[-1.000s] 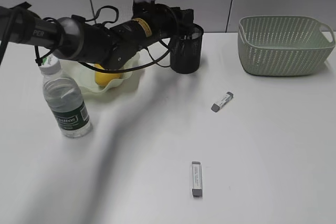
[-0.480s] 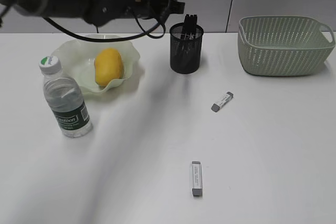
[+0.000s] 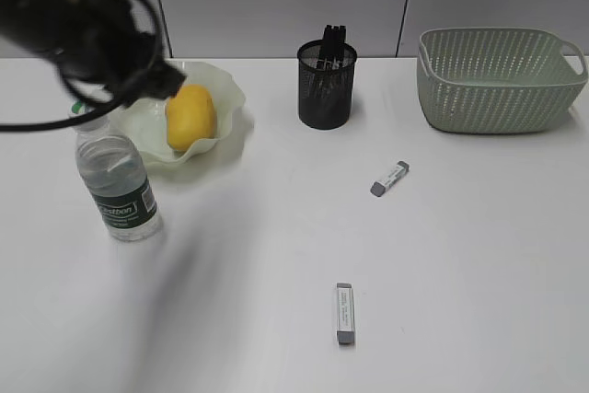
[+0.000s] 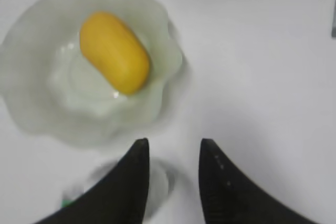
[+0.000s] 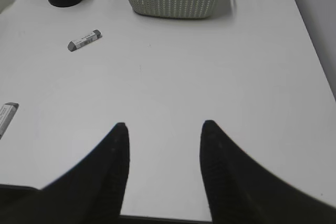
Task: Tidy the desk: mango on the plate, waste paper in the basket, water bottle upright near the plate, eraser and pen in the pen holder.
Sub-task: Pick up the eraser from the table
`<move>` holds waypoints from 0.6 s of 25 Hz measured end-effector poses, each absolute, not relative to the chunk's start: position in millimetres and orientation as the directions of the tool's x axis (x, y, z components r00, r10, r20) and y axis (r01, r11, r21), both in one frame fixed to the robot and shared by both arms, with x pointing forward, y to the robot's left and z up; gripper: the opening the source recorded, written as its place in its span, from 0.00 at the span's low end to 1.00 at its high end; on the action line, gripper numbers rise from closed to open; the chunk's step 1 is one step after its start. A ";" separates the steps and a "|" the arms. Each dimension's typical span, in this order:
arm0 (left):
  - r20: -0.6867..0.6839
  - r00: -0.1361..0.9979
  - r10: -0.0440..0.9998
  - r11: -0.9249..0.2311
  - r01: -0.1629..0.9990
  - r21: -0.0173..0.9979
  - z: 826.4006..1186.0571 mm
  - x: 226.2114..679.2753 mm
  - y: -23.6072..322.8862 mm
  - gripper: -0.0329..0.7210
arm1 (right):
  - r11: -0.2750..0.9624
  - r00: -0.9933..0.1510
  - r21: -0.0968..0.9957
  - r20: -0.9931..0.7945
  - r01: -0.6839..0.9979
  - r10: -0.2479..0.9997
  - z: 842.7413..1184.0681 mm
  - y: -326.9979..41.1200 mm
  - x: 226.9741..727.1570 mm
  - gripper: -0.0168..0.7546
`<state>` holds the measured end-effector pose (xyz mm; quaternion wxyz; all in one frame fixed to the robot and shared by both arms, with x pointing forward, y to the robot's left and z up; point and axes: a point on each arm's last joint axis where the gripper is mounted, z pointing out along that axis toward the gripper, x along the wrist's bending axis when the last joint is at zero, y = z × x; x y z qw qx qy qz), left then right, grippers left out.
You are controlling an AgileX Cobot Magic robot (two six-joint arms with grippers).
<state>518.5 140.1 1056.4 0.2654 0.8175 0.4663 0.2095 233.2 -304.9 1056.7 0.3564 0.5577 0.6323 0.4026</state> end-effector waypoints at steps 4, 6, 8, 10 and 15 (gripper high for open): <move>0.050 0.456 0.889 -0.399 0.715 0.574 1056.8 447.8 181.5 0.42 | 0.054 -0.124 0.907 -0.002 0.418 0.992 1056.7 -304.9 233.2 0.49; 0.024 0.444 0.896 -0.369 0.713 0.597 1066.5 414.1 201.1 0.48 | 0.054 -0.124 0.907 -0.002 0.418 0.992 1056.7 -304.9 233.2 0.49; 0.010 0.436 0.900 -0.349 0.705 0.617 1072.2 384.1 219.2 0.54 | 0.053 -0.123 0.907 -0.001 0.418 0.992 1056.7 -304.9 233.2 0.49; -0.008 0.431 0.902 -0.311 0.663 0.681 1082.8 350.4 239.7 0.57 | 0.053 -0.123 0.907 -0.001 0.418 0.992 1056.7 -304.9 233.2 0.49; -0.029 0.428 0.903 -0.246 0.574 0.781 1079.7 295.4 274.0 0.59 | 0.054 -0.124 0.907 -0.002 0.418 0.992 1056.7 -304.8 233.2 0.49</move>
